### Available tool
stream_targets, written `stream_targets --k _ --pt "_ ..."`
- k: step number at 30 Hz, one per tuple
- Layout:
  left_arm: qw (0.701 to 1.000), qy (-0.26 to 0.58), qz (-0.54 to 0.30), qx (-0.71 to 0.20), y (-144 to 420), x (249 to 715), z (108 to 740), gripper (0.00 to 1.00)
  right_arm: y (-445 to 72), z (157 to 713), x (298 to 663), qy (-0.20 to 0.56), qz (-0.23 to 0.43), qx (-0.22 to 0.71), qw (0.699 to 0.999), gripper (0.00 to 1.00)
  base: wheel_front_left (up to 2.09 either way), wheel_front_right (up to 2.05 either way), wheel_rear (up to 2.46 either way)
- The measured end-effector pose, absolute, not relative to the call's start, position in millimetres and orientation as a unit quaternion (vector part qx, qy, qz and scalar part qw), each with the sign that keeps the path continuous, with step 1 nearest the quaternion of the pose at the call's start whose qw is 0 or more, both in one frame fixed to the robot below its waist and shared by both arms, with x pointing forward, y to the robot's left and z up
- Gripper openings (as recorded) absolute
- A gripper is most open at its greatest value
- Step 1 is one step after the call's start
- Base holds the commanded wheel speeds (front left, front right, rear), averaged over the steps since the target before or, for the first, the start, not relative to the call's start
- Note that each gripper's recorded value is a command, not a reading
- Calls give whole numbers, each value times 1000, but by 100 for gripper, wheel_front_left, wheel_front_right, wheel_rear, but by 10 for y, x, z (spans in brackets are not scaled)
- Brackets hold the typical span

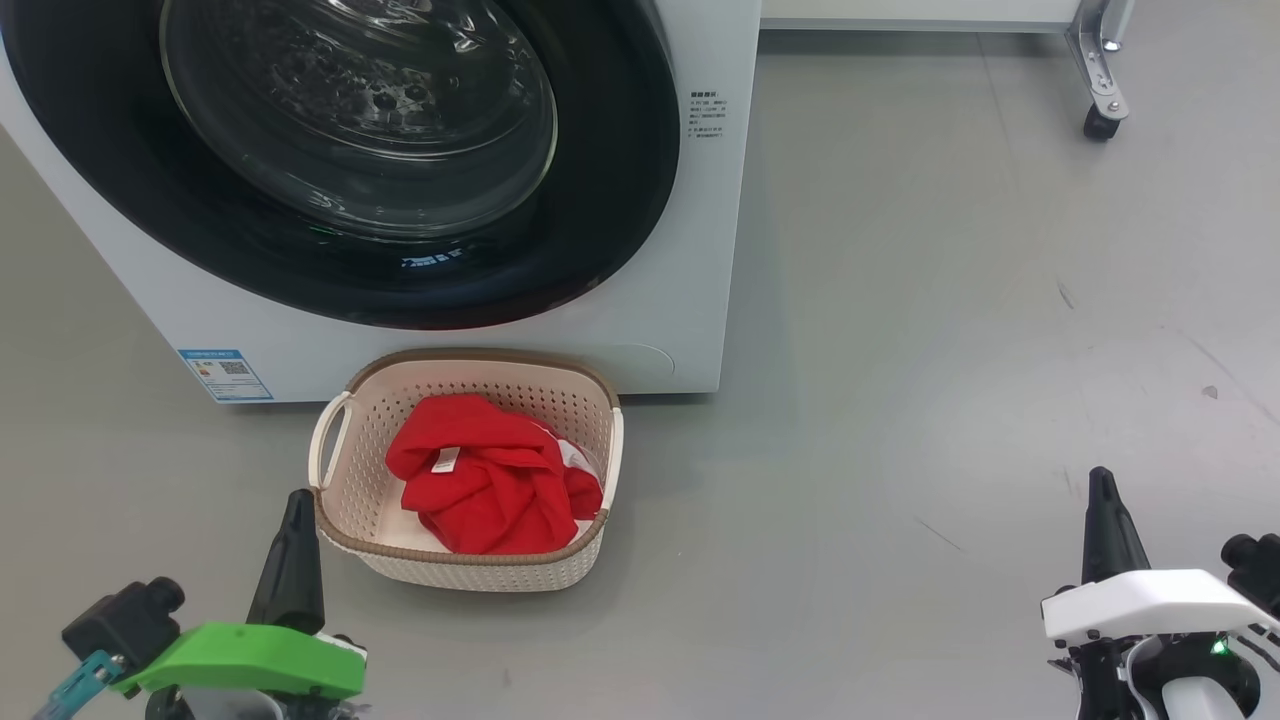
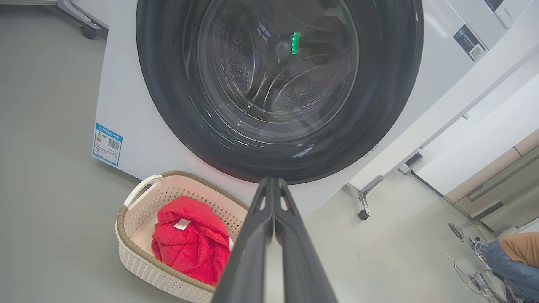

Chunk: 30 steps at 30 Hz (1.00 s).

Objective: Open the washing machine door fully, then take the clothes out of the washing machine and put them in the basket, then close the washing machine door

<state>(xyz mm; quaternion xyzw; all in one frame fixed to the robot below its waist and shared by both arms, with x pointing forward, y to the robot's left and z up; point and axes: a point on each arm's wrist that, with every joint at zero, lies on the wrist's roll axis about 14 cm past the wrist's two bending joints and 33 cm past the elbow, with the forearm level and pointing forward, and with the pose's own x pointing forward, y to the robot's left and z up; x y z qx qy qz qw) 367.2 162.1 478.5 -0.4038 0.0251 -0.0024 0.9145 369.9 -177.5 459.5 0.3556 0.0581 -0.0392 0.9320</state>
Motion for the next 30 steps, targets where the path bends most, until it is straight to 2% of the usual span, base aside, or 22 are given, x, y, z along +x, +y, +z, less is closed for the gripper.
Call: stream_targets --k 30 --pt "832 45 21 -553 1744 3670 4718 0 -1903 4598 3702 60 -58 533 842 0 0 0 0"
